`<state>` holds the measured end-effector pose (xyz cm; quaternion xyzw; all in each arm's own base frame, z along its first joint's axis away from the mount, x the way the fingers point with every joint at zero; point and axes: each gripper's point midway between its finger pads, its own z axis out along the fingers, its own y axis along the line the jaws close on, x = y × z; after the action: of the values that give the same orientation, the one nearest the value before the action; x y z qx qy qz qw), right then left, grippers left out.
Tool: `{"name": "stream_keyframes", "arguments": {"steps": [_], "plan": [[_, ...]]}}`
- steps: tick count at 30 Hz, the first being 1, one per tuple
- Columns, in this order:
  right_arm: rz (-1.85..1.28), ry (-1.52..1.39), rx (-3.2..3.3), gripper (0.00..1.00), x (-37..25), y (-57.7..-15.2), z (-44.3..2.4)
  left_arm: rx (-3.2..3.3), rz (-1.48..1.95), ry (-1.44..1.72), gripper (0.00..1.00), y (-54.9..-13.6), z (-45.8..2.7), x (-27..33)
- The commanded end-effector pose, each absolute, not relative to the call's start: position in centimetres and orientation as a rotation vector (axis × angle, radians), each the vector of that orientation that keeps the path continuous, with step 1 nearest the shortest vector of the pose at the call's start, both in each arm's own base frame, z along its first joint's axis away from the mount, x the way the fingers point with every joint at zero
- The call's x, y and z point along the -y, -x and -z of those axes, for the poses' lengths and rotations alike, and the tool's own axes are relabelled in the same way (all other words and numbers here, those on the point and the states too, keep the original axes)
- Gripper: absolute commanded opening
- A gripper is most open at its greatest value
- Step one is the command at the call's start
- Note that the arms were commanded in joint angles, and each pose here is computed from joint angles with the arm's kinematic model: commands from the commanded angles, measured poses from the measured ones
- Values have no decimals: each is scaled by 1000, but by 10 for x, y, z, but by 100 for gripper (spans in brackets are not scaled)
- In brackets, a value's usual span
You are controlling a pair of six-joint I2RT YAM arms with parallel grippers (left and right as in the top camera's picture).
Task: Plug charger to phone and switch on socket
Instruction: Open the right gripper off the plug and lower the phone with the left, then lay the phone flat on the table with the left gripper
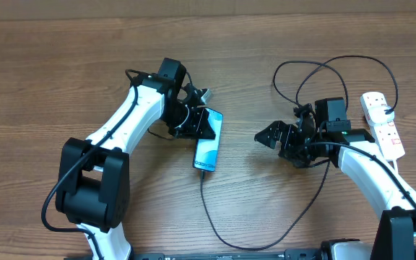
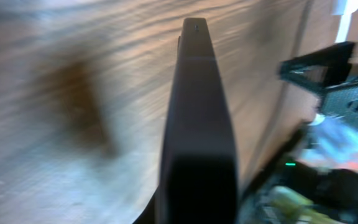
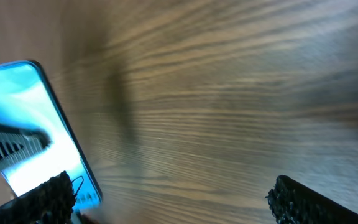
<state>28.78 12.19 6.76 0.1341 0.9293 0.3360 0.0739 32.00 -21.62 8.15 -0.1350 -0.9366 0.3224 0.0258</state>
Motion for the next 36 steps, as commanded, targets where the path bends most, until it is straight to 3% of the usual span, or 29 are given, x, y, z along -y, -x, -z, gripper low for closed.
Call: {"name": "stream_keyframes", "arguments": {"steps": [1,9,14,36], "plan": [[-921,-341,-2780,100,-114,-294,-70,2951,-913,509,4,-325,-71,201],[-914,-308,-2769,100,-114,-296,-70,2955,-935,320,4,-317,-33,192],[-913,-305,-2764,100,-114,-297,-71,2907,-1133,292,4,-312,-27,208],[-913,-306,-2764,100,-114,-297,-71,2995,-839,-103,4,-302,23,175]]}}
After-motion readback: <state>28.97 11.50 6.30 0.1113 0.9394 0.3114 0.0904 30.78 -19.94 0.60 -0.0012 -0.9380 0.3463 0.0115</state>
